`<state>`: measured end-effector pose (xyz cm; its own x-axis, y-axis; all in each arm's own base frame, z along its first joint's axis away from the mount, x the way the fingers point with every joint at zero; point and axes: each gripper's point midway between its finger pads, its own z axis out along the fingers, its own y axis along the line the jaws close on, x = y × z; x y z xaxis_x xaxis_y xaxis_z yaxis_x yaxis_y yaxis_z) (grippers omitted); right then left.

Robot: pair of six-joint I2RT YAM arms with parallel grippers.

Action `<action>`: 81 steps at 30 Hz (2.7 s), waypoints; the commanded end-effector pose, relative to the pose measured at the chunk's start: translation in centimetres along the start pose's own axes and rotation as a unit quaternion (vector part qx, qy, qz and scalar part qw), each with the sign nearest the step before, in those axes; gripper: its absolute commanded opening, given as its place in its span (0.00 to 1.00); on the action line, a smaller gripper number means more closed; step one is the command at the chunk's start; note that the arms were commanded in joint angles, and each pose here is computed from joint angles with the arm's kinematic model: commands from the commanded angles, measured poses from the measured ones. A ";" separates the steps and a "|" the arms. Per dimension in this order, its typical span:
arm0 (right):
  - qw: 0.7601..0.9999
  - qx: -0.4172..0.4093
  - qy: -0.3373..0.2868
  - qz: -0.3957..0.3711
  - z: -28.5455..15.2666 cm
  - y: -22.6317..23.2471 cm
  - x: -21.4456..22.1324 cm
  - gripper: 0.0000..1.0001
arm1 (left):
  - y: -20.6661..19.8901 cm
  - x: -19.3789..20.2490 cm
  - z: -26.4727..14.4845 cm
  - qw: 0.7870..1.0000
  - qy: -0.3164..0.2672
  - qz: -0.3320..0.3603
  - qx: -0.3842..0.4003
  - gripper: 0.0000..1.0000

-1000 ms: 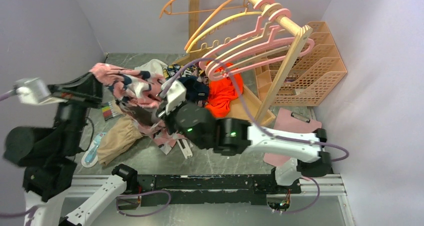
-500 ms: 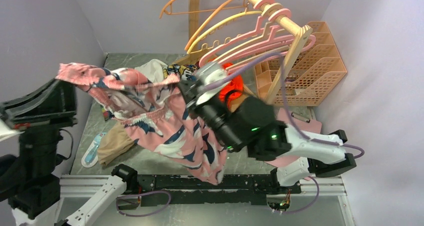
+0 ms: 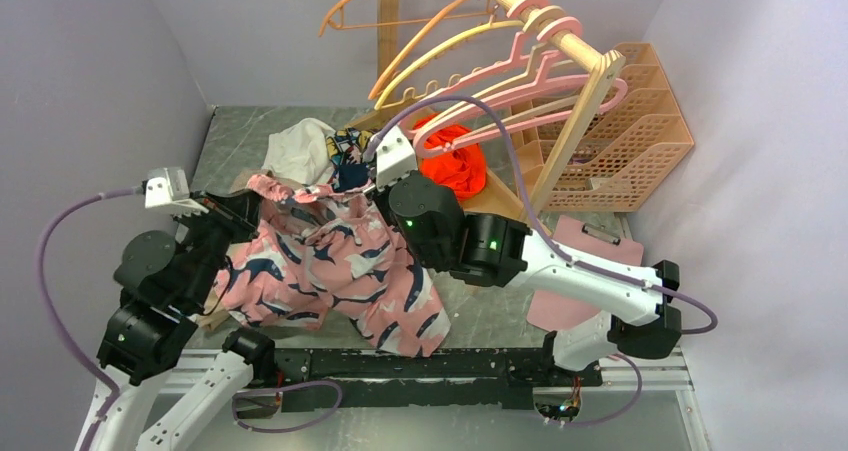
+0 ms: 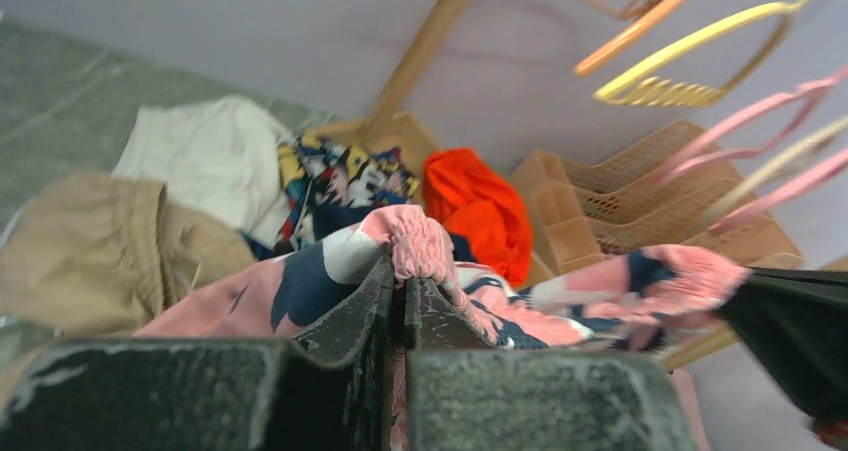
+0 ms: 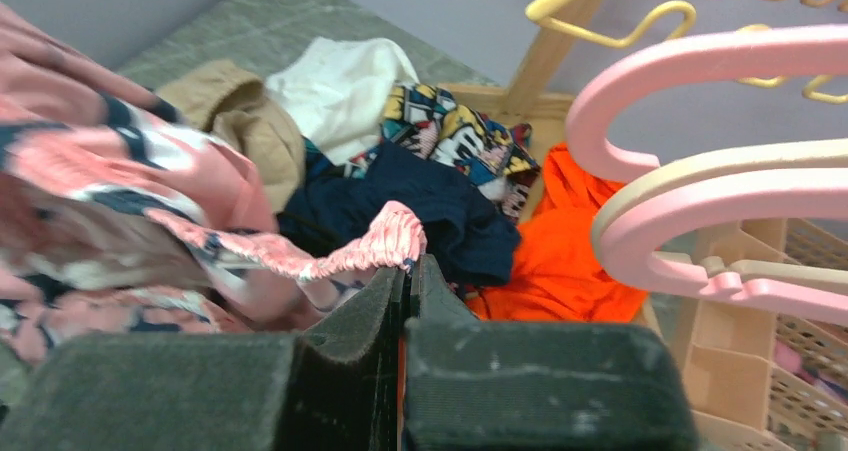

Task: Place the shorts on the hanger
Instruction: Adjust the shorts at the center of the board.

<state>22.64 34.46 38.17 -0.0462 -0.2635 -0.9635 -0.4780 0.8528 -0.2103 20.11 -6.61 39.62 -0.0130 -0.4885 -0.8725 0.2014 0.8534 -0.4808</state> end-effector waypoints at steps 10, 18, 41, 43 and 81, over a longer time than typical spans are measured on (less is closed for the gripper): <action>0.997 -0.040 0.065 0.029 2.2 4.3 4.9 0.00 | 4.3 10.5 0.6 0.984 0.140 -0.064 -0.087 0.07; 0.994 -0.037 0.105 0.022 1.4 3.9 7.8 0.00 | 5.3 11.8 0.2 0.981 0.160 -0.040 -0.100 0.07; 0.959 -0.166 0.159 0.163 -4.9 7.9 12.1 0.65 | 8.3 12.1 -1.0 0.966 0.105 -0.140 -0.189 0.07; 0.959 -0.161 0.165 0.162 -5.4 8.3 12.9 0.70 | 8.3 12.0 -0.9 0.966 0.105 -0.140 -0.189 0.07; 0.982 0.067 0.177 0.026 -2.3 1.3 17.7 0.00 | 4.5 15.6 0.1 0.971 0.231 -0.021 -0.053 0.07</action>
<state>17.80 32.61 19.98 -0.4198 -0.3106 -0.8528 -0.4030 0.9057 -0.1315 20.86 -7.51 24.05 -0.3781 -0.5225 -0.7642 -0.0834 0.8414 -0.5340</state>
